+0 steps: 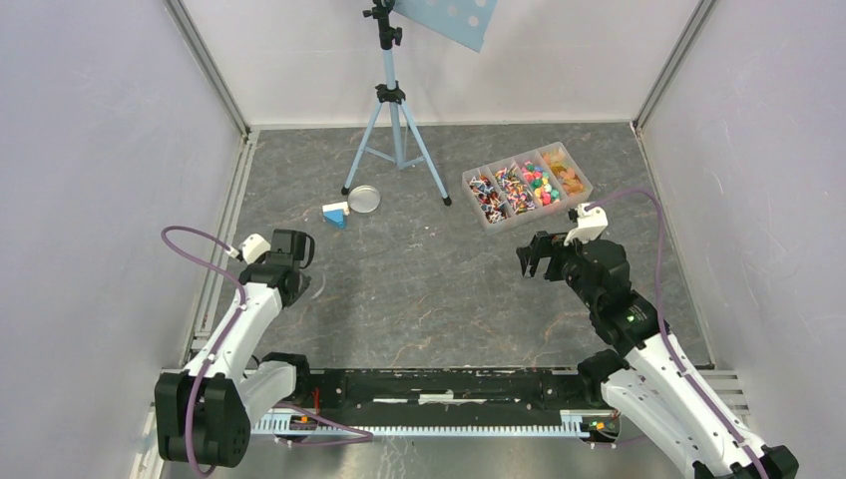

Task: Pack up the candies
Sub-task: Pick up the packing bottle from the center of the board, then place the packing bottle at the center of the board.

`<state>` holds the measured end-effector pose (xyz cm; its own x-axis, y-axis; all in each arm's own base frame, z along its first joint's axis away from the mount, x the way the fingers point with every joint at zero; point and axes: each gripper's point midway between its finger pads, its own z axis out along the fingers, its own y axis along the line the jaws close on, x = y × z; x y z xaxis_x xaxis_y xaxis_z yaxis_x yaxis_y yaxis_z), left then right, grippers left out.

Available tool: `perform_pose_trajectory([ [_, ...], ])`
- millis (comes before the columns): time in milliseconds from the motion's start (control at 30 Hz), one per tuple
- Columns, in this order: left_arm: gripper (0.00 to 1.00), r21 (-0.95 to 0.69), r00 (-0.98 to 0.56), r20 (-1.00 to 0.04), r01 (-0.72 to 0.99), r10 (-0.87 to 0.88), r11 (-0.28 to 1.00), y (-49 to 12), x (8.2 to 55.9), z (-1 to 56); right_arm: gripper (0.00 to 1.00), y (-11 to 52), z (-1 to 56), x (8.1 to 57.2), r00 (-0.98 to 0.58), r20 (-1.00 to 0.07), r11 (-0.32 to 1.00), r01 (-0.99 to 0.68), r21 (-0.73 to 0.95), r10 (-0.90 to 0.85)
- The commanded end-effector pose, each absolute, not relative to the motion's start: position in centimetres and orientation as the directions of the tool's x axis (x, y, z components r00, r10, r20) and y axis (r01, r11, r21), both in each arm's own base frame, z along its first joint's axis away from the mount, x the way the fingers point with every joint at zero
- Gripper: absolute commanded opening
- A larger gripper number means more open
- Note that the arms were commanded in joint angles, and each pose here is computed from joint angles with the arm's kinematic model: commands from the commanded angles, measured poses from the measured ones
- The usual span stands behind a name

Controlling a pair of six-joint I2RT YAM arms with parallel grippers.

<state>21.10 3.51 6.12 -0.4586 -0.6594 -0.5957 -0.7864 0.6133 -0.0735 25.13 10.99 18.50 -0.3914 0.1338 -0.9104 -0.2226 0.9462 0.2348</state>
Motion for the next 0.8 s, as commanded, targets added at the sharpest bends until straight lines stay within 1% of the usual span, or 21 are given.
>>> perform_pose_trajectory([
  [0,0.23,-0.138,-0.43,-0.611,-0.769,-0.664,0.624,3.1,22.4,6.8,0.98,11.0,21.4,25.8,-0.306,-0.938,0.942,-0.233,0.242,0.165],
  [67,0.12,-0.166,-0.443,-0.608,-0.74,-0.658,0.652,2.5,22.9,7.2,0.98,11.0,21.5,25.8,-0.3,-0.939,0.941,-0.235,0.242,0.166],
  [133,0.05,-0.241,-0.489,-0.596,-0.648,-0.637,0.723,0.7,24.3,7.9,0.98,11.0,21.5,25.9,-0.297,-0.94,0.942,-0.235,0.24,0.165],
  [167,0.02,-0.273,-0.508,-0.579,-0.617,-0.638,0.738,-0.2,24.6,8.1,0.98,11.0,21.3,25.9,-0.3,-0.94,0.942,-0.235,0.238,0.163],
  [300,0.02,-0.381,-0.581,-0.529,-0.489,-0.619,0.784,-3.8,25.9,9.1,0.98,10.8,21.0,26.1,-0.312,-0.935,0.947,-0.212,0.243,0.17],
  [367,0.02,-0.377,-0.623,-0.533,-0.431,-0.572,0.82,-5.6,26.2,9.6,0.98,10.8,21.0,26.3,-0.322,-0.93,0.948,-0.197,0.249,0.178],
  [500,0.02,-0.298,-0.71,-0.578,-0.275,-0.402,0.914,-10.8,26.6,10.3,0.98,10.0,21.0,26.5,-0.323,-0.925,0.957,-0.14,0.255,0.199],
  [667,0.03,-0.213,-0.777,-0.592,-0.107,-0.216,0.971,-17.7,27.1,10.3,0.98,8.0,21.2,26.4,-0.293,-0.927,0.966,-0.036,0.254,0.233],
  [767,0.05,-0.123,-0.796,-0.596,-0.04,-0.106,0.992,-20.8,27.7,10.1,0.98,7.3,21.1,26.3,-0.277,-0.928,0.966,0.002,0.259,0.25],
])
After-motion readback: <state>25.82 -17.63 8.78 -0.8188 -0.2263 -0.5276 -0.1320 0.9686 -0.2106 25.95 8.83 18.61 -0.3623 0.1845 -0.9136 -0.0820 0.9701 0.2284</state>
